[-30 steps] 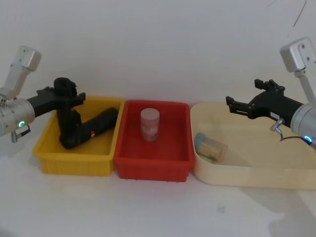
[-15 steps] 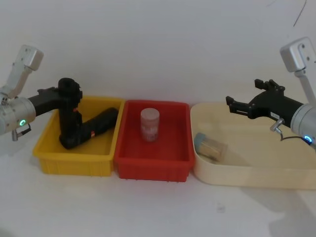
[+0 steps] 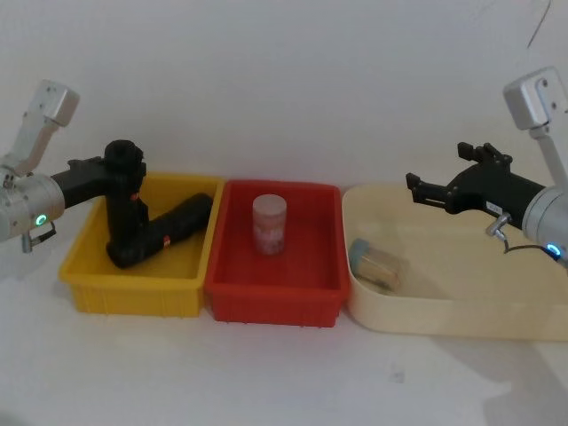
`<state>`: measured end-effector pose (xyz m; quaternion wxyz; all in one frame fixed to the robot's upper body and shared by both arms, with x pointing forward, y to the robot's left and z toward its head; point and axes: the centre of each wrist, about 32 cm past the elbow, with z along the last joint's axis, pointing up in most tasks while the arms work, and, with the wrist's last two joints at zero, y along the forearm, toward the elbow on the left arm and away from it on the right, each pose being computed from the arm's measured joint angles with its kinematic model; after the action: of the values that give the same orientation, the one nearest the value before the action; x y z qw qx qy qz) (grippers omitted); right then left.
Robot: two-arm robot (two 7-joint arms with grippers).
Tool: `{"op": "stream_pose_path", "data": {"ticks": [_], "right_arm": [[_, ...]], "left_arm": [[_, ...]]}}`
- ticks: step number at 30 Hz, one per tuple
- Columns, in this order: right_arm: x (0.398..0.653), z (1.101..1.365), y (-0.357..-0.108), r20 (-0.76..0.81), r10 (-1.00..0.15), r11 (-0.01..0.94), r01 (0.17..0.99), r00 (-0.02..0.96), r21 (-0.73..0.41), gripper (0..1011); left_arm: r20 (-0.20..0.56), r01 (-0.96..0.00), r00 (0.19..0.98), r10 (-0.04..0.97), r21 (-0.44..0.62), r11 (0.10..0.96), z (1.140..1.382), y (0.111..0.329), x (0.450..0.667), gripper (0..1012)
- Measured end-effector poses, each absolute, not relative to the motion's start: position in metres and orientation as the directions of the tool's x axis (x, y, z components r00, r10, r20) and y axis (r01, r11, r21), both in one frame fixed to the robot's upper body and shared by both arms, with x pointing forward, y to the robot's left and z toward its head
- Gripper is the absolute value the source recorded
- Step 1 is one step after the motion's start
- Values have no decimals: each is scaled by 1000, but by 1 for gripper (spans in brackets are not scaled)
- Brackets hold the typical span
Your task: Pick up the garbage bag with the one hand and transfer it to the other hand.
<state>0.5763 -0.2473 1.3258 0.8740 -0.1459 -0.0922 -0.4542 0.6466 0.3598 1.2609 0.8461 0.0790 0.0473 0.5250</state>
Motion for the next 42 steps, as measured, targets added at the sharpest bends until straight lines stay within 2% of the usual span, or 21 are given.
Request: {"op": "stream_pose_path", "data": {"ticks": [12, 28, 33, 37, 42], "right_arm": [[576, 1326, -247, 294, -767, 545, 821, 570, -171, 1000], [576, 1326, -247, 294, -767, 545, 821, 570, -171, 1000], [576, 1326, -247, 294, -767, 545, 821, 570, -171, 1000], [576, 1326, -247, 294, -767, 545, 821, 570, -171, 1000], [576, 1326, -247, 294, -767, 545, 821, 570, -171, 1000]], "left_arm": [[4, -881, 445, 896, 185, 436, 1261, 360, 647, 424], [2, -880, 445, 895, 184, 437, 1261, 360, 647, 424], [-17, -872, 466, 884, 160, 463, 1263, 358, 649, 424], [-23, -862, 492, 870, 128, 490, 1271, 354, 650, 424], [4, -845, 532, 847, 68, 531, 1294, 344, 651, 424]]}}
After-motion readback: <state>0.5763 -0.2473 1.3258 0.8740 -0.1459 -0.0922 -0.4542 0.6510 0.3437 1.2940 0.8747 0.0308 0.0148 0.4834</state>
